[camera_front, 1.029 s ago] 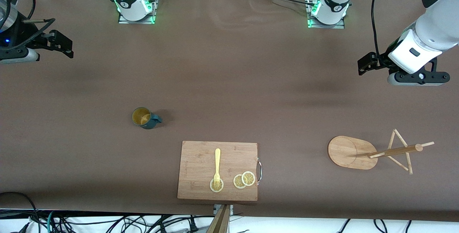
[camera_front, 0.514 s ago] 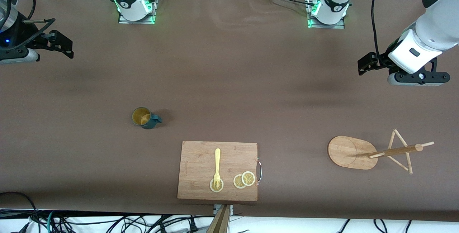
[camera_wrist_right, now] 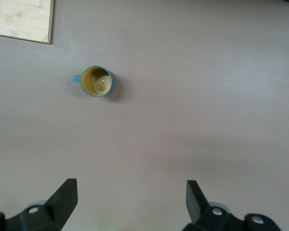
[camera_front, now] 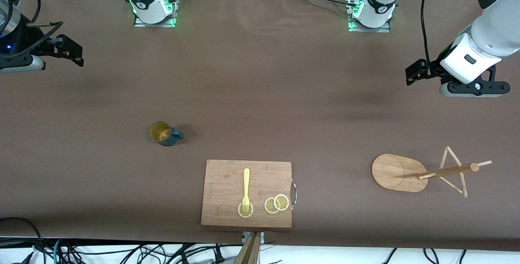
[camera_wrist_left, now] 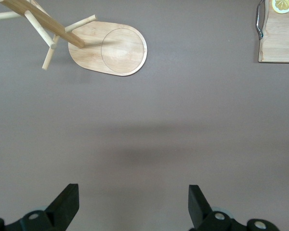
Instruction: Pass cup and hang on rack
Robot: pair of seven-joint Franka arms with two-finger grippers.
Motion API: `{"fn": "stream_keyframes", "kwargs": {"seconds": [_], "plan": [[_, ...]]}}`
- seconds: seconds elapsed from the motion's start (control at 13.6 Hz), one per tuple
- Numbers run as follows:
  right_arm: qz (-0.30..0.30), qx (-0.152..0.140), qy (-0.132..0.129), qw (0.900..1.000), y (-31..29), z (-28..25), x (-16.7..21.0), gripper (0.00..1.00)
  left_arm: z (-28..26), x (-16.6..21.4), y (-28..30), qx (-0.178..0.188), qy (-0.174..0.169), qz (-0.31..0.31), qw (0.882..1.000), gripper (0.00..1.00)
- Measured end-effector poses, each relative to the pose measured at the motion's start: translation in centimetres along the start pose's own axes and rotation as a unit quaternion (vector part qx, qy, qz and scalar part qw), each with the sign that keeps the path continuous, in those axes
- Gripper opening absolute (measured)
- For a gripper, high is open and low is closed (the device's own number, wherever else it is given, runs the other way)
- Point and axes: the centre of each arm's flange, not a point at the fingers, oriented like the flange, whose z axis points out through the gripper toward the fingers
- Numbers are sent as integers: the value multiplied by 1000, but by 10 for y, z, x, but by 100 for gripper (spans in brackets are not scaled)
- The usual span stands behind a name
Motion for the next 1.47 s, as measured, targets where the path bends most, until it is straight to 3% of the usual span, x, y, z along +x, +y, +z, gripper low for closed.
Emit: {"fn": "stream_keyframes", "kwargs": {"seconds": [0.37,0.59,0.88,1.03,1.18,1.25,1.32,1.47], "plan": [[0,1,3,1000,0,0,1,100,0,0,0,0,0,0,1000,100],[3,21,18,1000,-2,10,15,100,0,0,0,0,0,0,1000,100],[23,43,7,999,14,32,27,100,0,0,3,0,0,3,1000,100],[20,43,-30,998,9,62,35,100,0,-1,5,0,0,4,1000,100],[17,41,-103,994,4,120,48,100,0,-1,6,0,0,5,1000,100],[17,40,-124,991,3,142,54,100,0,-1,6,0,0,5,1000,100],[18,39,-134,990,3,158,58,100,0,-1,6,0,0,5,1000,100],[19,37,-122,992,3,174,64,100,-1,-1,6,0,1,6,1000,100]]}}
